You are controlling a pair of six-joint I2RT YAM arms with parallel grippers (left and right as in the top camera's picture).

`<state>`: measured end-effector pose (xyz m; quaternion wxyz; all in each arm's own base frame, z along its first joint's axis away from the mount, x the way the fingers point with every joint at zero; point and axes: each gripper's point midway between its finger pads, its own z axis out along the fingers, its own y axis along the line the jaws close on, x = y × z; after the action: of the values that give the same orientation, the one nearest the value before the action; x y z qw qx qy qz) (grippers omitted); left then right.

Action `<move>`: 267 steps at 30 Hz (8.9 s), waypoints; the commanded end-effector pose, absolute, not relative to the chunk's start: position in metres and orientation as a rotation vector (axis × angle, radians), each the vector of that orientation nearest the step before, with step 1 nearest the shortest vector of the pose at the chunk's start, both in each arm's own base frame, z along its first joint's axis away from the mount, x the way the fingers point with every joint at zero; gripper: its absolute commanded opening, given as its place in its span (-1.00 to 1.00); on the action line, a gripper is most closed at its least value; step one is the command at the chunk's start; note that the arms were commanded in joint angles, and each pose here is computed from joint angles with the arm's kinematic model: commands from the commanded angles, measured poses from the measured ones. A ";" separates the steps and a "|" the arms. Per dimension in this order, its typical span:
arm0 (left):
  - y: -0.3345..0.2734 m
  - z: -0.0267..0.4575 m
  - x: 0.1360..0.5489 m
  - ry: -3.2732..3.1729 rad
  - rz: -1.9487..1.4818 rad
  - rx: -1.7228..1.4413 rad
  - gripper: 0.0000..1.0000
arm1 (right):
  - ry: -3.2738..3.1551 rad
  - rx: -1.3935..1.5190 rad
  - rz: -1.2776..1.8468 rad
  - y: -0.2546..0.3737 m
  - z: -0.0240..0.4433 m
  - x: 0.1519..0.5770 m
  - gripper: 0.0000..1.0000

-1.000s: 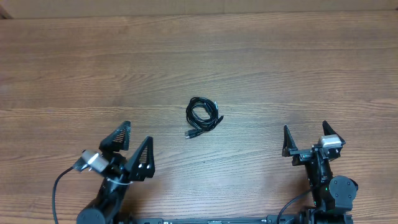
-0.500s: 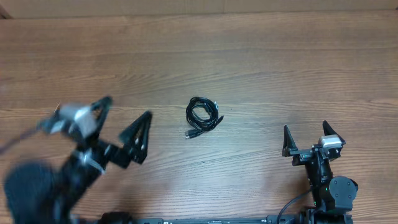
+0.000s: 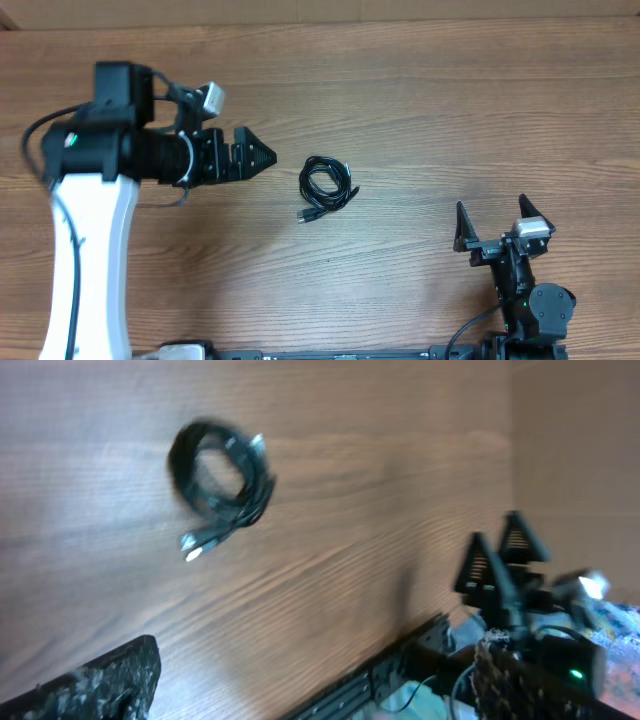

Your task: Untangle cables

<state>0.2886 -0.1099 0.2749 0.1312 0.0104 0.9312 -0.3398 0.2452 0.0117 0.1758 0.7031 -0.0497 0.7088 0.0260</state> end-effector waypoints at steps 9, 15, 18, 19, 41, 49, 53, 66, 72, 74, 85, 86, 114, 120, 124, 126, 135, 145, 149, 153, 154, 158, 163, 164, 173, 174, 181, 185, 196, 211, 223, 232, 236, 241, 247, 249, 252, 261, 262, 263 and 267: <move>-0.125 0.189 0.319 2.984 -0.557 0.100 0.98 | 1.563 -0.117 0.060 0.013 0.176 0.245 1.00; -0.154 0.148 0.332 3.063 -0.542 0.140 0.99 | 1.596 -0.263 0.796 0.101 0.178 0.209 1.00; -0.165 0.122 0.328 3.154 -0.526 0.115 0.99 | 1.673 -0.176 1.249 0.129 0.186 0.180 1.00; -0.167 0.115 0.327 3.176 -0.520 0.122 0.99 | 1.698 -0.148 1.302 0.131 0.184 0.177 1.00; -0.198 0.073 0.352 3.154 -0.516 -0.151 0.99 | 1.686 -0.118 0.750 0.088 0.342 0.156 0.99; -0.194 0.063 0.366 3.081 -0.364 -0.192 1.00 | 2.110 0.211 0.723 0.057 0.315 0.184 1.00; -0.179 0.060 0.368 3.068 -0.233 -0.203 0.99 | 2.172 0.208 1.026 0.084 0.317 0.186 1.00; -0.183 0.031 0.366 3.099 -0.250 -0.204 0.66 | 2.475 0.155 1.200 0.119 0.271 0.197 0.72; -0.182 0.031 0.366 3.101 -0.247 -0.204 0.40 | 2.653 0.260 1.077 0.127 0.240 0.205 0.71; -0.182 0.031 0.364 3.105 -0.239 -0.204 0.43 | 2.687 0.246 1.097 0.138 0.235 0.206 0.71; -0.175 0.016 0.360 3.105 -0.201 -0.206 0.08 | 2.763 0.023 1.178 0.197 0.221 0.211 0.83; -0.175 0.016 0.360 3.105 -0.202 -0.207 -0.02 | 2.769 0.007 1.181 0.201 0.220 0.212 0.86; -0.232 0.260 0.364 2.749 -0.849 0.093 -0.92 | 2.815 0.076 1.052 0.194 0.205 0.217 1.00; -0.205 0.265 0.358 2.770 -0.697 -0.130 -0.92 | 2.807 0.061 1.093 0.198 0.208 0.216 1.00; -0.192 0.244 0.342 2.883 -0.546 -0.223 -0.92 | 2.776 0.036 1.142 0.204 0.214 0.219 1.00; -0.199 0.236 0.331 2.943 -0.555 -0.206 -0.91 | 2.767 0.046 1.148 0.205 0.215 0.221 1.00; -0.257 0.255 0.301 3.006 -1.055 -0.046 -0.91 | 2.693 -0.078 1.338 0.222 0.235 0.216 0.99; -0.251 0.249 0.297 3.060 -0.984 -0.211 -0.91 | 2.540 -0.322 1.316 0.229 0.246 0.226 1.00; -0.253 0.249 0.296 3.073 -0.992 -0.301 -0.92 | 2.544 -0.297 1.154 0.218 0.235 0.240 1.00; -0.253 0.249 0.295 3.095 -0.989 -0.580 -0.92 | 2.545 -0.276 1.087 0.214 0.229 0.250 0.81; -0.253 0.249 0.295 3.095 -0.988 -0.609 -0.91 | 2.548 -0.275 1.087 0.214 0.228 0.251 0.80; -0.253 0.249 0.294 3.100 -0.996 -0.636 -0.92 | 2.588 -0.271 1.078 0.219 0.213 0.258 0.48; -0.262 0.258 0.283 3.138 -1.118 -0.628 -0.92 | 2.599 -0.362 1.077 0.238 0.194 0.267 0.46; -0.262 0.257 0.283 3.137 -1.113 -0.628 -0.92 | 2.595 -0.368 1.080 0.240 0.192 0.270 0.41; -0.251 0.248 0.289 3.124 -0.980 -0.592 -0.92 | 2.575 -0.339 1.072 0.244 0.193 0.280 -0.93; -0.250 0.247 0.289 3.122 -0.966 -0.594 -0.88 | 2.573 -0.326 1.085 0.245 0.196 0.280 -0.93; -0.223 0.231 0.305 3.061 -0.687 -0.626 -0.62 | 2.463 -0.333 1.192 0.248 0.247 0.268 -0.92; -0.211 0.226 0.310 3.034 -0.572 -0.637 -0.55 | 2.383 -0.355 1.202 0.242 0.276 0.256 -0.92; -0.168 0.215 0.358 2.789 -0.213 -0.647 0.04 | 2.380 -0.277 1.048 0.217 0.282 0.250 1.00; -0.194 0.145 0.402 2.660 -0.368 -0.618 0.09 | 2.600 0.254 0.420 0.087 0.222 0.270 1.00; -0.203 0.098 0.401 2.644 -0.453 -0.598 -0.07 | 2.600 0.254 0.419 0.087 0.222 0.270 1.00; -0.216 0.087 0.397 2.664 -0.495 -0.529 -0.92 | 2.600 0.253 0.419 0.087 0.222 0.270 0.99; -0.230 0.112 0.404 2.630 -0.585 -0.391 -0.91 | 2.600 0.254 0.419 0.087 0.222 0.270 1.00; -0.255 0.205 0.412 2.463 -0.776 -0.186 -0.92 | 2.600 0.254 0.419 0.087 0.222 0.270 1.00; -0.252 0.350 0.403 2.118 -0.901 -0.097 -0.92 | 2.600 0.254 0.419 0.087 0.222 0.270 1.00; -0.247 0.396 0.394 1.988 -0.934 -0.056 -0.91 | 2.601 0.254 0.419 0.086 0.222 0.270 0.99; -0.237 0.458 0.375 1.803 -0.996 -0.028 -0.91 | 2.600 0.254 0.419 0.087 0.222 0.270 1.00; -0.205 0.575 0.315 1.403 -1.101 0.038 -0.91 | 2.600 0.253 0.419 0.087 0.222 0.270 1.00; -0.204 0.587 0.308 1.357 -1.117 0.054 -0.91 | 2.600 0.254 0.419 0.087 0.222 0.270 1.00; -0.202 0.600 0.300 1.299 -1.135 0.075 -0.92 | 2.601 0.253 0.419 0.087 0.222 0.270 1.00; -0.191 0.647 0.275 1.081 -1.173 0.113 -0.92 | 2.600 0.254 0.419 0.087 0.222 0.270 1.00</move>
<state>0.3082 -0.2027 0.6070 0.6609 0.0217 0.5498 -0.5104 0.2657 0.0890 0.2137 0.2311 0.0893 0.9561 0.1568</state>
